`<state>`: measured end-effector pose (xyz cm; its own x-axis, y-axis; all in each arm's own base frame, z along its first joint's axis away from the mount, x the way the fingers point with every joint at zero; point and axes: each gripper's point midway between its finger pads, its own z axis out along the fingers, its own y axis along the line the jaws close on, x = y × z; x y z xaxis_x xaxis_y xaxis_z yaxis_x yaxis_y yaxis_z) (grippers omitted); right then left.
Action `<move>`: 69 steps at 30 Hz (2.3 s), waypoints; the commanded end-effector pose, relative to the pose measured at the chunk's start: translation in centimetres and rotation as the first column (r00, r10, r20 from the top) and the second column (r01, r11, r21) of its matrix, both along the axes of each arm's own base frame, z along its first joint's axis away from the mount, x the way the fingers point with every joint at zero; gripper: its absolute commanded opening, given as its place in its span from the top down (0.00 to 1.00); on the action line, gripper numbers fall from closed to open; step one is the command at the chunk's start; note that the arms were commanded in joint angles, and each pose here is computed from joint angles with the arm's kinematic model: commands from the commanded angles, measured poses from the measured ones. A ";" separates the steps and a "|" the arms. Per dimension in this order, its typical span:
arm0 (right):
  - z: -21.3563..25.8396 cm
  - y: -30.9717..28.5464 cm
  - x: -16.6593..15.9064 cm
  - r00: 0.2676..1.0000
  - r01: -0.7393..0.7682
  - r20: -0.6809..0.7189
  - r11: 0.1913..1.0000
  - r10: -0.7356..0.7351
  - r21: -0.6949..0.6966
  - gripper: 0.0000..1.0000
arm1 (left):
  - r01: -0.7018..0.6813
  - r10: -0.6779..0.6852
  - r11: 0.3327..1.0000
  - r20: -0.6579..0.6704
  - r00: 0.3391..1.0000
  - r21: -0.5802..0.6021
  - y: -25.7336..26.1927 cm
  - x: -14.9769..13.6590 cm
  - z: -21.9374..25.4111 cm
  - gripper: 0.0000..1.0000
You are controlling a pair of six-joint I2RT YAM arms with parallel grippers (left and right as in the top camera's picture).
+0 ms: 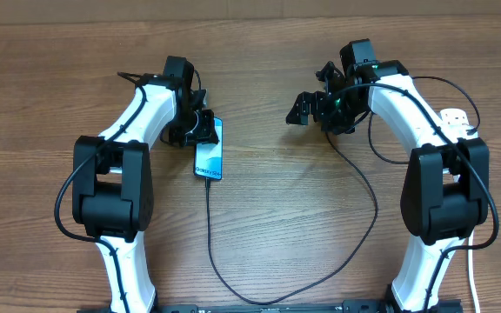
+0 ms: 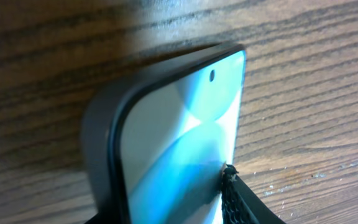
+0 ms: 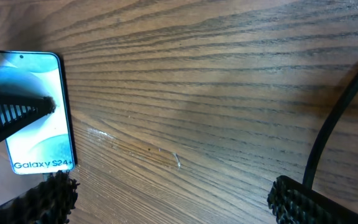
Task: Plug charger to phone and switch on socket
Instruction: 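Release the phone with the right gripper and lift it away, then move the right gripper over to the white power strip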
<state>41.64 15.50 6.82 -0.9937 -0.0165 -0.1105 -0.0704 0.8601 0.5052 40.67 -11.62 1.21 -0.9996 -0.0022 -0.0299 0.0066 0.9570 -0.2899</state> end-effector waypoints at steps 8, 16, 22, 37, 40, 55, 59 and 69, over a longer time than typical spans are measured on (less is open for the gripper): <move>2.7 2.0 -0.4 0.999 -0.035 0.014 0.993 0.034 0.116 0.00 | 0.008 -0.008 1.000 -0.005 1.000 0.005 0.1 -0.5 0.6 0.66; 2.6 3.4 -1.2 0.998 -0.063 0.002 0.991 0.063 0.116 0.00 | 0.008 -0.008 1.000 -0.028 1.000 0.010 0.3 -1.0 0.6 0.59; 2.6 4.0 -1.5 0.997 -0.080 0.002 0.990 0.080 0.116 0.00 | 0.008 -0.008 1.000 -0.029 1.000 0.010 0.2 -1.0 0.6 0.60; 2.2 3.5 -1.6 0.997 -0.072 -0.004 0.994 0.073 0.080 0.04 | 0.004 -0.003 0.999 -0.019 1.000 0.038 0.8 -0.8 0.5 0.94; 2.1 3.3 -1.6 0.997 -0.070 -0.005 0.995 0.071 0.068 0.22 | -0.002 0.003 0.999 -0.013 1.000 0.032 0.9 -0.5 0.7 0.96; 11.1 -4.0 -1.5 0.973 0.089 0.224 0.986 -0.056 -0.141 0.00 | -0.023 0.024 0.999 0.004 1.000 -0.039 0.7 1.2 5.1 0.51; 11.9 -7.7 -1.6 0.960 0.178 0.256 0.950 -0.111 -0.256 0.00 | -0.028 0.029 0.999 -0.008 1.000 0.023 1.7 0.8 4.8 0.32; 11.3 -20.8 -2.9 0.732 0.675 0.208 0.645 -0.649 -0.358 0.00 | -0.139 0.145 0.979 -0.030 0.989 0.149 4.1 0.5 4.3 0.00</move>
